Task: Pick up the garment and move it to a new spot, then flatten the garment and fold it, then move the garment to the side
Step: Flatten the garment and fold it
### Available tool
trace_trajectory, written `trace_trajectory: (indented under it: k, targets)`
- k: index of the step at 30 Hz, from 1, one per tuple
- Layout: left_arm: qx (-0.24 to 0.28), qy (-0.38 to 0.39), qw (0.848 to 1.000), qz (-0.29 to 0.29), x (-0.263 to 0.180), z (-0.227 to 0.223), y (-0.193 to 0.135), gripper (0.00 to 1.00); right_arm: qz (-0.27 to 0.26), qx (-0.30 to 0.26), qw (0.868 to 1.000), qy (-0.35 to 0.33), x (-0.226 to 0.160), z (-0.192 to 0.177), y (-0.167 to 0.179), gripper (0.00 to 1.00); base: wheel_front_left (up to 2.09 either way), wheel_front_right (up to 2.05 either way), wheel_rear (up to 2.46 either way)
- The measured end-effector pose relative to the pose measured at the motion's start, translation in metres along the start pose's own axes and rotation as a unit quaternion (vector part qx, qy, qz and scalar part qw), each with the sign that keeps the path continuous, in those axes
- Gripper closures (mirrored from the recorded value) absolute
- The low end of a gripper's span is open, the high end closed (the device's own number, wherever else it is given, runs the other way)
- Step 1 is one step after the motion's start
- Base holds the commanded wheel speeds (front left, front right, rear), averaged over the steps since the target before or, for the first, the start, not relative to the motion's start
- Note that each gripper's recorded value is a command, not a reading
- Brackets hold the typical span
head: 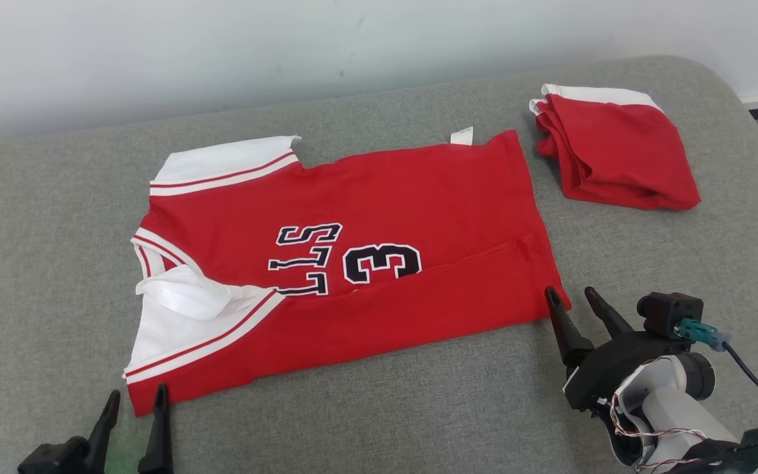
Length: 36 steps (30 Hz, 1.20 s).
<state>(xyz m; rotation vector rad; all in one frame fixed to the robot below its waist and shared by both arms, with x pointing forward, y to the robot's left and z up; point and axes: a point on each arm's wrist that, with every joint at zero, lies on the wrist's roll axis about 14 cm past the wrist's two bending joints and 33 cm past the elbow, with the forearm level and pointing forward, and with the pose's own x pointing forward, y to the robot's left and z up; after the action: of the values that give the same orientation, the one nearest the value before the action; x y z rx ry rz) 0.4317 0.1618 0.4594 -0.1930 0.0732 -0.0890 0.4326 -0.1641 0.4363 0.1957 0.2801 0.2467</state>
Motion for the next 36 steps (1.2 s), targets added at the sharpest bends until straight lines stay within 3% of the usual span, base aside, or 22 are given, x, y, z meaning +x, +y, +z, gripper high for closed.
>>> trace_trajectory:
  k: [13,14,15,17,28,36]
  targets:
    - [-0.015,0.043,0.999,0.015,0.006,-0.030,0.006,0.00,-0.009,-0.024,0.999,0.042,0.009,-0.024,-0.004,0.00,0.00,0.00,0.00]
    - [-0.020,0.046,0.999,0.015,0.006,-0.033,0.006,0.00,-0.010,-0.022,0.999,0.044,0.010,-0.025,-0.004,0.46,0.00,0.00,0.00]
    - [-0.023,0.047,0.998,0.017,0.007,-0.034,0.006,0.16,-0.010,-0.020,0.999,0.045,0.010,-0.027,-0.003,0.62,0.00,0.00,0.00]
    - [-0.025,0.051,0.998,0.017,0.009,-0.036,0.007,1.00,-0.009,-0.018,0.999,0.045,0.013,-0.027,-0.001,1.00,0.00,0.00,0.00]
    - [-0.035,0.037,0.999,0.016,0.006,-0.027,0.006,1.00,-0.004,0.005,1.000,0.026,0.010,-0.020,0.008,1.00,0.00,0.00,0.00]
    - [-0.044,0.013,0.998,0.030,-0.024,-0.014,0.007,1.00,0.015,0.015,1.000,0.012,-0.014,-0.017,0.018,1.00,0.00,0.00,0.00]
